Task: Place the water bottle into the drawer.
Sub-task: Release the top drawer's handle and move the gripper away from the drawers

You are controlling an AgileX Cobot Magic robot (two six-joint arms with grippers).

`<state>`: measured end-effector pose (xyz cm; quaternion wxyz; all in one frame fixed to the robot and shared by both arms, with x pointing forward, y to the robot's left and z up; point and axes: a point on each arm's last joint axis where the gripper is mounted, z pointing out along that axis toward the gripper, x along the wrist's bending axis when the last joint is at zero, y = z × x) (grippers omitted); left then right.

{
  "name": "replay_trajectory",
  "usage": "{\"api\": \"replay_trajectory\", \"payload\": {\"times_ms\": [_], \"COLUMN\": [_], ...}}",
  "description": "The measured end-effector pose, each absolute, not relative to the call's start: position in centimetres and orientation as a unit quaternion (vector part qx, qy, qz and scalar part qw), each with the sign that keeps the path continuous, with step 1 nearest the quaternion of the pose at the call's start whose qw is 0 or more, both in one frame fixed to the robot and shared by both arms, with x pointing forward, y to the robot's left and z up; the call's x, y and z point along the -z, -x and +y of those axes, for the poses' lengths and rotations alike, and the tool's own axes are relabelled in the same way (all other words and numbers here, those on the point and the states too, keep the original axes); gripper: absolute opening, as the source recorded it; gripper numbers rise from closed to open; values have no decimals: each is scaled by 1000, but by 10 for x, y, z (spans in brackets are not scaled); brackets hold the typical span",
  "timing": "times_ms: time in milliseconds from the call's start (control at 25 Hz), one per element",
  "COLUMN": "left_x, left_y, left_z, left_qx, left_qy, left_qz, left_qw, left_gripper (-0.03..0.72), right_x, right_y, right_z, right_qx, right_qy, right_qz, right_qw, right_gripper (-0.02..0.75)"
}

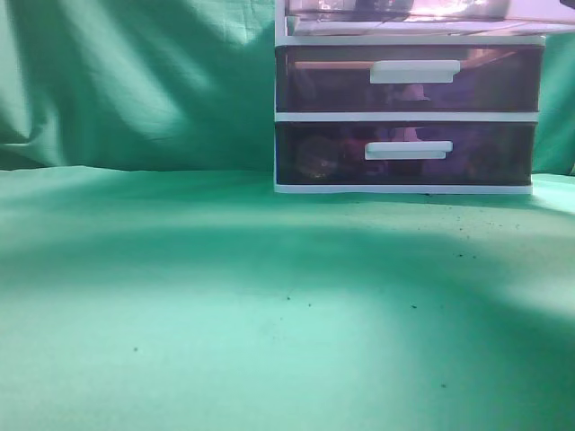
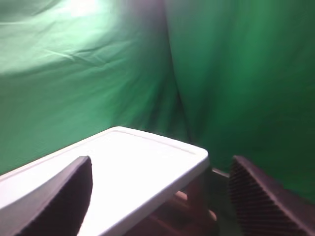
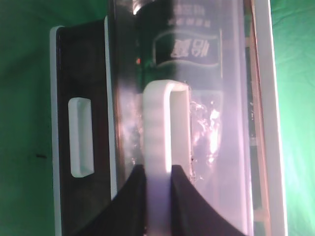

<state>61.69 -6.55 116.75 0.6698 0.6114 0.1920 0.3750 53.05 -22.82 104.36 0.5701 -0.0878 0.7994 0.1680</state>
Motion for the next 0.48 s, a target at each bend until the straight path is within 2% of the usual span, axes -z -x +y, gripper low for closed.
{"api": "replay_trajectory", "payload": {"times_ms": [120,200,240,400,480], "left_x": [-1187,-1200,-1206,-1224,-1230], "left_y": [-609,-599,-593,-573,-567], "left_z": [-62,-55,-49,-18,-2], "left_qx": [-348,-327,-321,-309,-309], "left_qy": [-654,-698,-722,-792,-806], "left_qz": [192,188,185,202,236], "left_qw": [644,608,584,486,446], "left_gripper": [547,469,426,97,33], "right_x": [-1044,-1044,-1044,-1044,-1044], "right_y": [-530,-530,-530,-530,-530], "right_z": [-228,-228,-228,-228,-228], "right_qx": [-168,-169,-169,-169,-169], "right_qy": [88,87,87,87,87], "right_qz": [799,799,799,799,799], "right_qw": [570,570,570,570,570], "right_gripper": [97,97,97,97,97]}}
